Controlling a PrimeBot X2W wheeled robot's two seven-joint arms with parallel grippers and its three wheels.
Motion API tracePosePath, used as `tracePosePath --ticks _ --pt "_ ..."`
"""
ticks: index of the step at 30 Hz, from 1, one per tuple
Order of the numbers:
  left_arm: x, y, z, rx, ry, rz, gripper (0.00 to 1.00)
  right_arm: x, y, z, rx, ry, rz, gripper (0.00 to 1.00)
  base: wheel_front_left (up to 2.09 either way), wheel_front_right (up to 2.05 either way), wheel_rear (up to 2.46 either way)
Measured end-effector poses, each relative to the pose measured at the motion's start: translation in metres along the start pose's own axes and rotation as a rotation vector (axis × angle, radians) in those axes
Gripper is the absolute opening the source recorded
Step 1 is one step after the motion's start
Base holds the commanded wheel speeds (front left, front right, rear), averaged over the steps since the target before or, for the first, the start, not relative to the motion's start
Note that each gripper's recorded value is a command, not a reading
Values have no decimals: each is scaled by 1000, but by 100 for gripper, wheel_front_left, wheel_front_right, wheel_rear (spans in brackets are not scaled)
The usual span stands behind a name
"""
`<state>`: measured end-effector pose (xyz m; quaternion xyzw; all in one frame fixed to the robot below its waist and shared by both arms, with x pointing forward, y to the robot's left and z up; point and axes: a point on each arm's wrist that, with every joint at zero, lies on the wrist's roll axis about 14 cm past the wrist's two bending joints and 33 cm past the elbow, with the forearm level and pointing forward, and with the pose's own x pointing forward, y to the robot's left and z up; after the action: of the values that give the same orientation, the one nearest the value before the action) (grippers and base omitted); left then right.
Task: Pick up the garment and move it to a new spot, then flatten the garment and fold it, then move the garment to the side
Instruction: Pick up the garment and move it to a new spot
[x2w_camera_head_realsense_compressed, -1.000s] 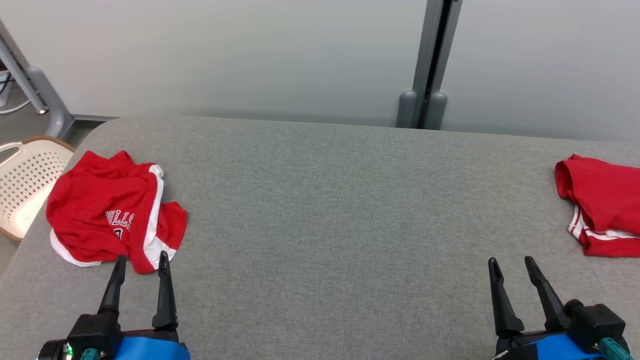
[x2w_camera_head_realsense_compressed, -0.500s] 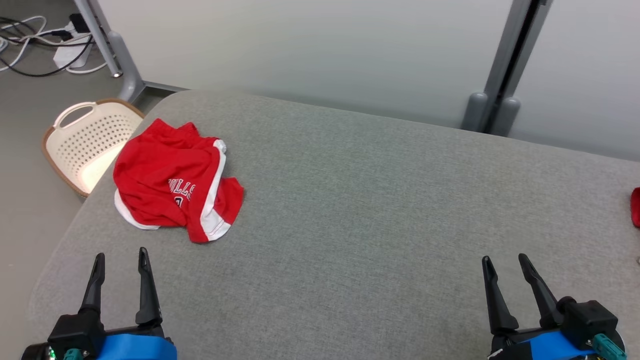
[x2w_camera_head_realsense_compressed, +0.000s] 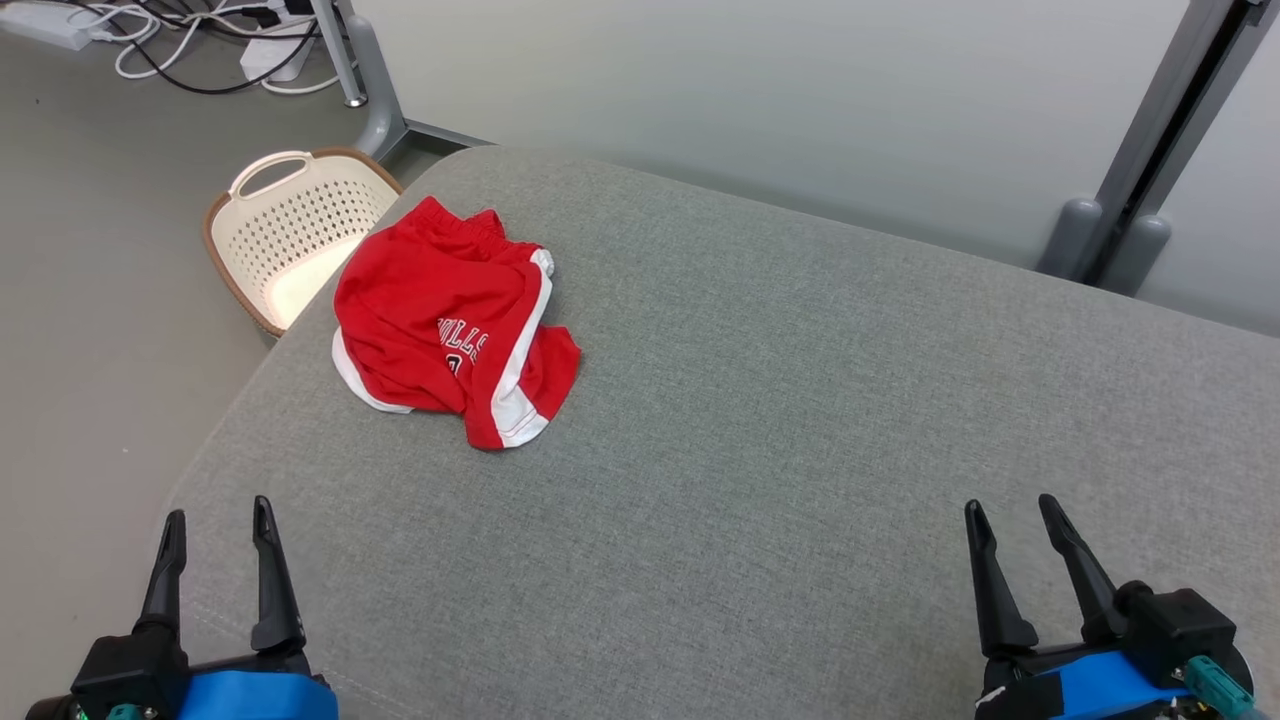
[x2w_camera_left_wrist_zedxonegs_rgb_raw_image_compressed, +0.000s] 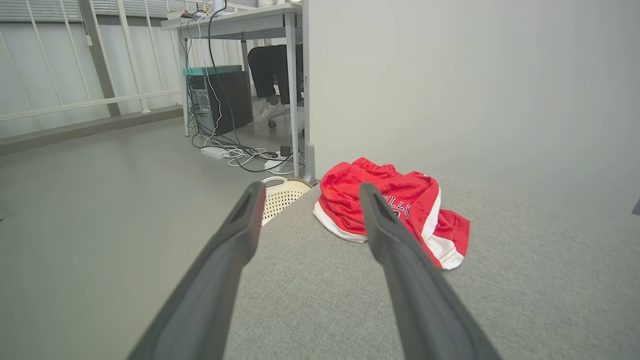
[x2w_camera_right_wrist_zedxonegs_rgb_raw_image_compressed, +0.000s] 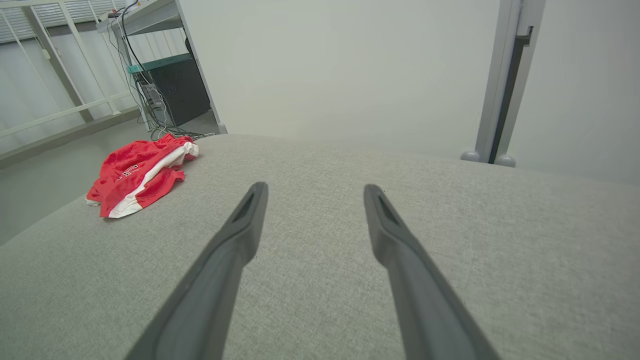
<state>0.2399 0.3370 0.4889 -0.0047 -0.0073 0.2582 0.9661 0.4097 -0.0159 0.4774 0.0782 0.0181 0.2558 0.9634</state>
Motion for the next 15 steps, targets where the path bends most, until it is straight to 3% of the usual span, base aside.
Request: tracePosePath --ticks 9,15 --pt "-2 5 -4 -1 14 15 100 4 5 -2 0 6 18 100 0 0 0" --pt "26 -8 10 2 -26 -17 100 8 -1 2 -12 -8 4 100 0 0 0"
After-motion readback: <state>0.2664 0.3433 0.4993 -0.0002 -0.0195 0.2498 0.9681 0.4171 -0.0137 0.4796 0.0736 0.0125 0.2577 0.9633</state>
